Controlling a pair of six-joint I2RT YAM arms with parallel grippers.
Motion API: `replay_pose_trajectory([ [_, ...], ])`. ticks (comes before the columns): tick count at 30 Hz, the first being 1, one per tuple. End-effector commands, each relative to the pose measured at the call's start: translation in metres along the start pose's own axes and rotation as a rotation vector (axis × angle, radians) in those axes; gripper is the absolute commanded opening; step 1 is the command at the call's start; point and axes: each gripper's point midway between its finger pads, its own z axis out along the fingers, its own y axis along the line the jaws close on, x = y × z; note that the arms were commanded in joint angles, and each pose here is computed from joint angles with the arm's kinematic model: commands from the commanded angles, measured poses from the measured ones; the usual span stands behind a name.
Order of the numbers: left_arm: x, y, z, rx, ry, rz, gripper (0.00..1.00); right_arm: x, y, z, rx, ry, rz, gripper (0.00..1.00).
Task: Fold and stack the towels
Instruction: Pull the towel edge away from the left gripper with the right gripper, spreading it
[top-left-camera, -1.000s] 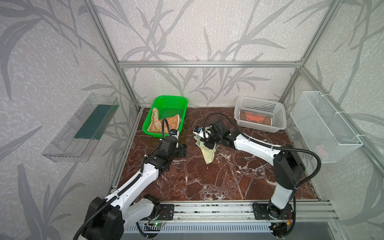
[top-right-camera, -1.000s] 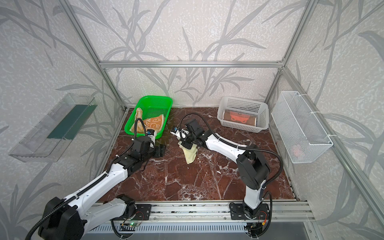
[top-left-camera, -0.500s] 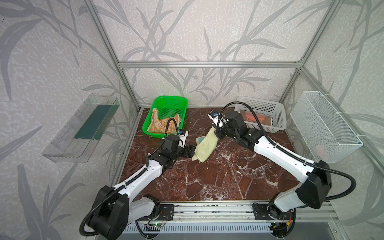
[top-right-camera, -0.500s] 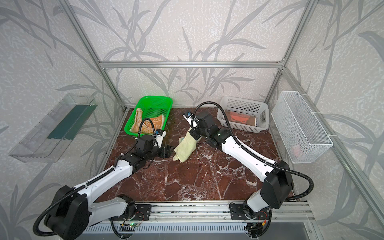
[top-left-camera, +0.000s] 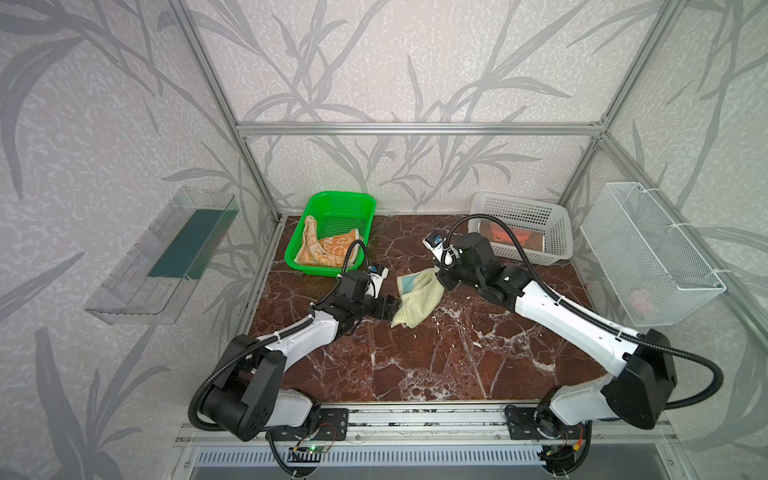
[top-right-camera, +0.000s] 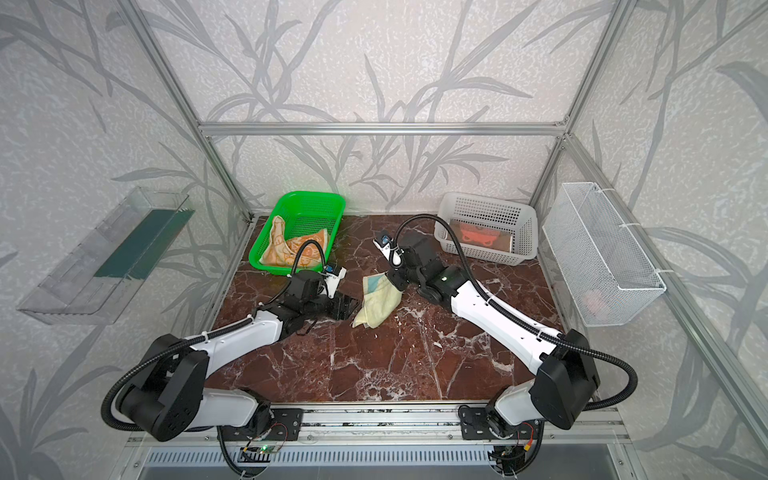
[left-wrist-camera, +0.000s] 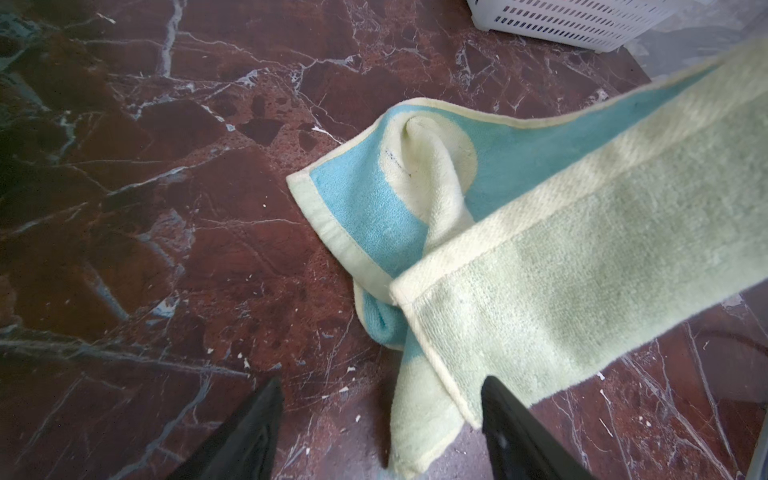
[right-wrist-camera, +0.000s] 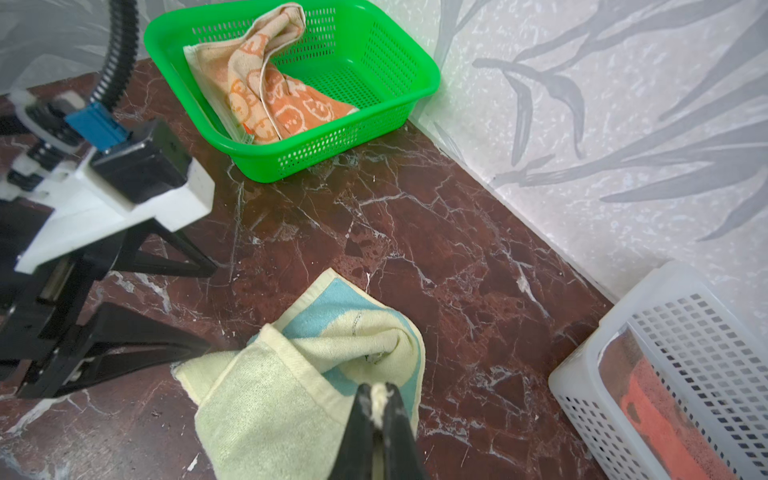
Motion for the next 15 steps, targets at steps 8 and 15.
replay_pose_trajectory([
  [8, -0.016, -0.001, 0.014, 0.0, 0.04, 0.047, 0.73, 0.087, -0.004, 0.021, 0.077, 0.137, 0.125, 0.0],
  [15, -0.011, -0.026, 0.02, 0.071, 0.115, 0.112, 0.7, 0.105, 0.002, 0.025, 0.064, 0.157, 0.161, 0.0],
])
